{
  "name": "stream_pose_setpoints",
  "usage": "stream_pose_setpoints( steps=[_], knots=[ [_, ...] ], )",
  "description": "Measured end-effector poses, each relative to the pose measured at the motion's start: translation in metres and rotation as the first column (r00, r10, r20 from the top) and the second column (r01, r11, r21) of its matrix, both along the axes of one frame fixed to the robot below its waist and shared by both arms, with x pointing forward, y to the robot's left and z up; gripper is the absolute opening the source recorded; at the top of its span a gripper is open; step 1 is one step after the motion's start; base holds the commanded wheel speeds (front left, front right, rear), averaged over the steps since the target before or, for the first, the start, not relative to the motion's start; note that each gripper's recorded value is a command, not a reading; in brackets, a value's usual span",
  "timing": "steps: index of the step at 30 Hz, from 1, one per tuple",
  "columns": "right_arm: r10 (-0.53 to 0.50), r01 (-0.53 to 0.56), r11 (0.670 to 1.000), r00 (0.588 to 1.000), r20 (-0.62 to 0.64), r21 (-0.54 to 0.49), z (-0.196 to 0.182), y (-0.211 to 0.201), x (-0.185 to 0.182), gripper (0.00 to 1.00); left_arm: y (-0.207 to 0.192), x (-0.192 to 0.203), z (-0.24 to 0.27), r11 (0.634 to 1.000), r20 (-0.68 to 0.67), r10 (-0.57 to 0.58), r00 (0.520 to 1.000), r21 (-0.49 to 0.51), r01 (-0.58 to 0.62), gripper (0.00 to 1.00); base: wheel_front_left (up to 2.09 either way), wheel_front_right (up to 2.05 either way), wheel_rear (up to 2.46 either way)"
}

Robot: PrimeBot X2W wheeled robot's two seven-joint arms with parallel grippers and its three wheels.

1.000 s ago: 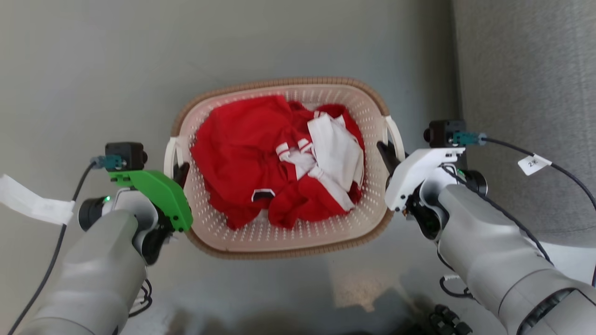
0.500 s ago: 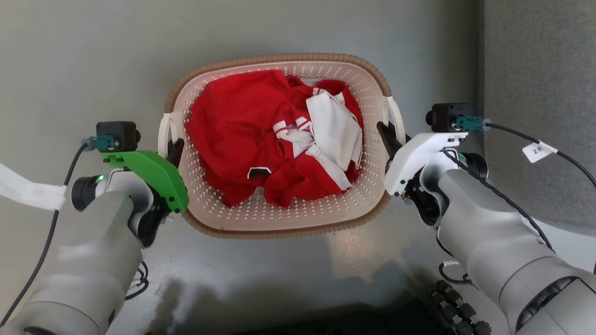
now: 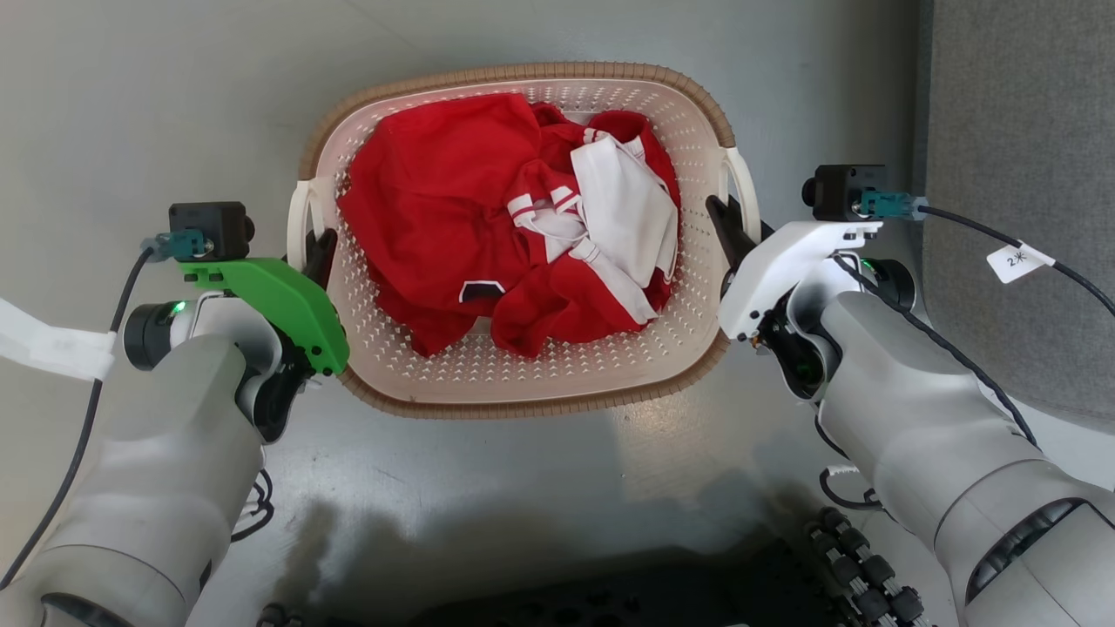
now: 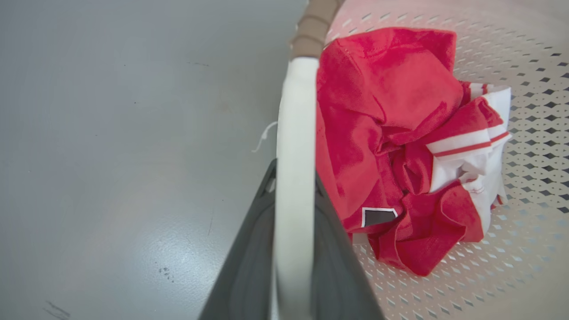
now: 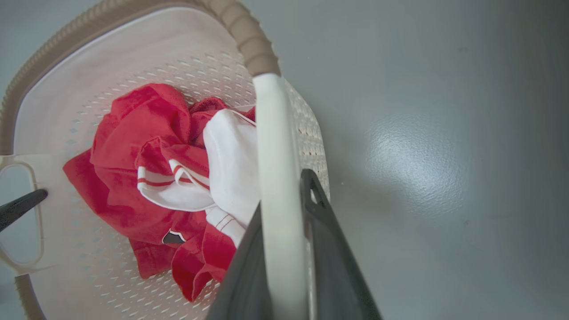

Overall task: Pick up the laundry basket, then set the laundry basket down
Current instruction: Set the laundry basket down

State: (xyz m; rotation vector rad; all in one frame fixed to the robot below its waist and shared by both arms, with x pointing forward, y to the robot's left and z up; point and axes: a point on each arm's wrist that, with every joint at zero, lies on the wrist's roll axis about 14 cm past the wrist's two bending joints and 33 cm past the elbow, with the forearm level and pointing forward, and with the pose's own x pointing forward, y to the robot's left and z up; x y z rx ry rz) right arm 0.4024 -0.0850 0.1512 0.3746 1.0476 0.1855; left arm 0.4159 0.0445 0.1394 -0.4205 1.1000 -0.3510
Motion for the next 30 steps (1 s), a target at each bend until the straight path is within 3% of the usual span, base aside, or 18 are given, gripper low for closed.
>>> stream_pose_setpoints(
  steps=[16,18,19,20,30],
  knots=[
    [-0.018,0.018,1.000,0.999,-0.028,0.000,-0.0078,-0.0013,-0.0059,0.00,-0.0019,-0.0043,-0.0049,1.000,-0.006,-0.019,1.000,0.006,0.019,0.00,0.00,0.00,0.00],
    [-0.022,0.022,1.000,0.999,-0.032,0.001,-0.0086,-0.0014,-0.0067,0.35,-0.0019,-0.0046,-0.0052,1.000,-0.006,-0.025,1.000,0.008,0.025,0.46,0.00,0.00,0.00],
    [-0.028,0.028,1.000,0.999,-0.031,0.005,-0.0085,-0.0015,-0.0063,0.63,-0.0019,-0.0055,-0.0056,0.999,-0.006,-0.032,0.999,0.010,0.032,1.00,0.00,0.00,0.00],
    [-0.032,0.032,0.999,0.999,-0.031,0.009,-0.0085,-0.0019,-0.0060,1.00,-0.0018,-0.0063,-0.0059,0.999,-0.008,-0.035,0.999,0.011,0.035,1.00,0.00,0.00,0.00],
    [-0.050,0.051,0.999,0.998,-0.038,0.010,-0.0084,-0.0055,-0.0058,1.00,0.0007,-0.0081,-0.0055,0.999,-0.008,-0.046,0.999,0.021,0.046,1.00,0.00,0.00,0.00]
  ],
)
